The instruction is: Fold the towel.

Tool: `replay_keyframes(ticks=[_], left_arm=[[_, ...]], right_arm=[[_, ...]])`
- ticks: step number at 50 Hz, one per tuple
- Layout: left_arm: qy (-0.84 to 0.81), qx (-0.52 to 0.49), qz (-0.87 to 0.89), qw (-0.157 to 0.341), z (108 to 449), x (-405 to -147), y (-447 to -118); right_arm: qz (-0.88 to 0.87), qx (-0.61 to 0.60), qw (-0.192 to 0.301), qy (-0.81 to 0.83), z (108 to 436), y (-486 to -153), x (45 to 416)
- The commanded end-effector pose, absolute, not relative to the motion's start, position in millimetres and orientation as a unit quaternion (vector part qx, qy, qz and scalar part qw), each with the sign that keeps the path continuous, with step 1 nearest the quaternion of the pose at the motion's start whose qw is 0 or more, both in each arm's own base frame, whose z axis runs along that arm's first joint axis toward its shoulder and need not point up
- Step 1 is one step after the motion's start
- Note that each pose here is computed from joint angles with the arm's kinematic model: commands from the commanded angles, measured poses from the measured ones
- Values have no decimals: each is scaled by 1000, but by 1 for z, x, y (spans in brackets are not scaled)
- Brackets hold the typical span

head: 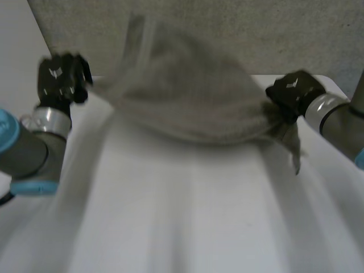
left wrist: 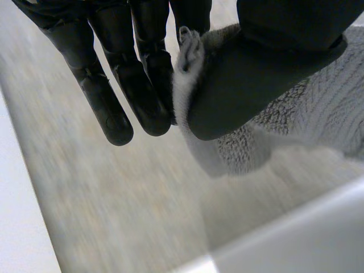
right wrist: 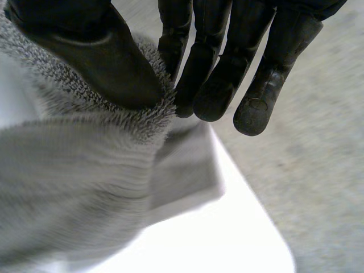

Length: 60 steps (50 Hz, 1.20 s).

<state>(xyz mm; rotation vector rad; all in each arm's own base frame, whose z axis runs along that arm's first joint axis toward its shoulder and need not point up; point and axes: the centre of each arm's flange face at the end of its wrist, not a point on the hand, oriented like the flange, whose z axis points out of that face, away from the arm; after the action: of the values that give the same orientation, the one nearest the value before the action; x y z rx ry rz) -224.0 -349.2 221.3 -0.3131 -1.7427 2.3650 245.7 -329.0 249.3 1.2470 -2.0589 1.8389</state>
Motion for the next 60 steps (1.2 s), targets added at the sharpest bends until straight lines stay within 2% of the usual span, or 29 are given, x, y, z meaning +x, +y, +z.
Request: replay_keyframes(ticks=[1, 2, 4, 10, 24, 28, 33, 41, 55, 60], left_arm=[[-664, -125, 731, 94, 156, -218, -328], [-665, -125, 731, 94, 156, -217, -328], [-672, -126, 723, 93, 150, -217, -326], [-666, -123, 731, 90, 159, -215, -326], [-648, -99, 751, 76, 181, -198, -331], [-650, -96, 750, 75, 180, -197, -331], [-649, -87, 753, 64, 182, -187, -337], [-647, -73, 757, 57, 186, -176, -342], [-653, -73, 752, 58, 182, -175, -339], [-652, -73, 752, 58, 182, -175, -339]], right_arm=[[554, 427, 45, -713, 184, -328, 247], [554, 427, 45, -713, 184, -328, 247], [530, 432, 41, -728, 163, -327, 246], [519, 433, 40, -736, 155, -325, 244], [545, 422, 62, -721, 185, -321, 236], [548, 407, 66, -727, 194, -304, 229], [564, 364, 42, -740, 193, -285, 224], [568, 269, -35, -777, 176, -232, 212], [550, 282, -51, -784, 136, -209, 219], [561, 275, -37, -780, 131, -211, 217]])
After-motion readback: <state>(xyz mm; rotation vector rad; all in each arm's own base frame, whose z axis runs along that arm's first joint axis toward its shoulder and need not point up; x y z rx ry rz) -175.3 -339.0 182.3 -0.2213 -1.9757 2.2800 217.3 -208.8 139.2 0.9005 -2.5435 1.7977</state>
